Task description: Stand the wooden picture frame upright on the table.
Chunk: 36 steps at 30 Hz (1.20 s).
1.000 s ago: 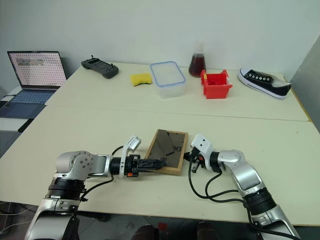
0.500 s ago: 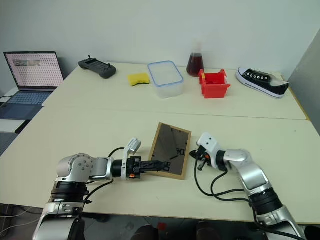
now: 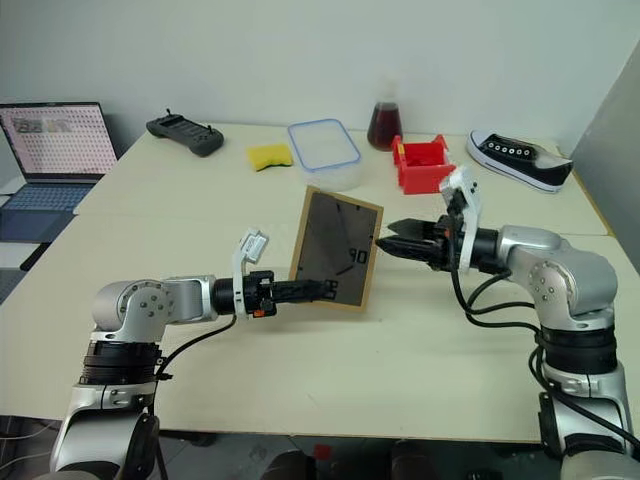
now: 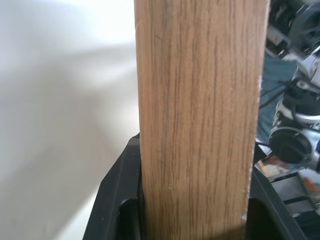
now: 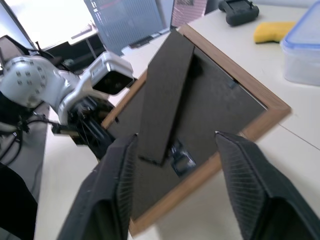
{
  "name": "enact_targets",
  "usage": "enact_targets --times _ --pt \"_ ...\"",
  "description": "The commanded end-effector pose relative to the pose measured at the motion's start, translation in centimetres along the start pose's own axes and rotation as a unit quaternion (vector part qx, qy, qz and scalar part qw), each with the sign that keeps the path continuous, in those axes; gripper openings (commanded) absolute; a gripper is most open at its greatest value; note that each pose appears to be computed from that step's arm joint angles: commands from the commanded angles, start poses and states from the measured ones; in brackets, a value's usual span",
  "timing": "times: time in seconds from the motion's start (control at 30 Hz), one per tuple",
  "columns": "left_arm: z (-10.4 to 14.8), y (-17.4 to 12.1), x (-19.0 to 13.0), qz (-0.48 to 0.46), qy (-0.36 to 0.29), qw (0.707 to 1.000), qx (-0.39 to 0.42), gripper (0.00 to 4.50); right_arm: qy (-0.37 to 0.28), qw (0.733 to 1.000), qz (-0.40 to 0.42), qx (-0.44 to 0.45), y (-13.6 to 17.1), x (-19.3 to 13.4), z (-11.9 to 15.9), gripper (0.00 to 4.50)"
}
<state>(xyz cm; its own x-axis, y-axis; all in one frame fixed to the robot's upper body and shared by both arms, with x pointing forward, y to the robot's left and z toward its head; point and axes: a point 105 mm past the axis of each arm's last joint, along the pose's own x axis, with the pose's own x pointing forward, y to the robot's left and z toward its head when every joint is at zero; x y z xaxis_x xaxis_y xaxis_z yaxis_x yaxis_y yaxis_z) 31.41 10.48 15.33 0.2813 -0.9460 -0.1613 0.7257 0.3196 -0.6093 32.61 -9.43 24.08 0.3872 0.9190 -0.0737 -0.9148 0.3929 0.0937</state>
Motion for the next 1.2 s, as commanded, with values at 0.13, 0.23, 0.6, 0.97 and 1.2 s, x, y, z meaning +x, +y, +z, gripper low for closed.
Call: enact_targets --times 0.13,0.23,0.6,0.97,1.2 --pt "1.6 -2.1 -0.1 -0.027 -0.022 0.998 0.058 1.28 -0.023 0.999 0.03 -0.023 1.0 3.9 1.3 4.43" --pt "1.5 -2.0 -0.1 -0.023 -0.024 0.998 0.06 1.28 -0.028 0.998 0.04 -0.034 1.6 5.9 1.1 4.48" --pt "0.0 -1.7 -0.9 -0.015 -0.02 0.999 0.029 1.28 -0.019 0.986 0.165 0.034 5.4 3.0 0.2 4.48" --pt "-2.1 -2.9 -2.0 -0.043 0.053 0.994 -0.086 1.28 0.039 0.962 -0.081 -0.257 -1.5 -3.6 -1.5 4.48" --pt "-0.6 -4.3 -3.0 -0.118 0.044 0.978 -0.163 1.28 0.025 0.691 -0.125 -0.712 -1.9 -6.3 -2.3 4.48"
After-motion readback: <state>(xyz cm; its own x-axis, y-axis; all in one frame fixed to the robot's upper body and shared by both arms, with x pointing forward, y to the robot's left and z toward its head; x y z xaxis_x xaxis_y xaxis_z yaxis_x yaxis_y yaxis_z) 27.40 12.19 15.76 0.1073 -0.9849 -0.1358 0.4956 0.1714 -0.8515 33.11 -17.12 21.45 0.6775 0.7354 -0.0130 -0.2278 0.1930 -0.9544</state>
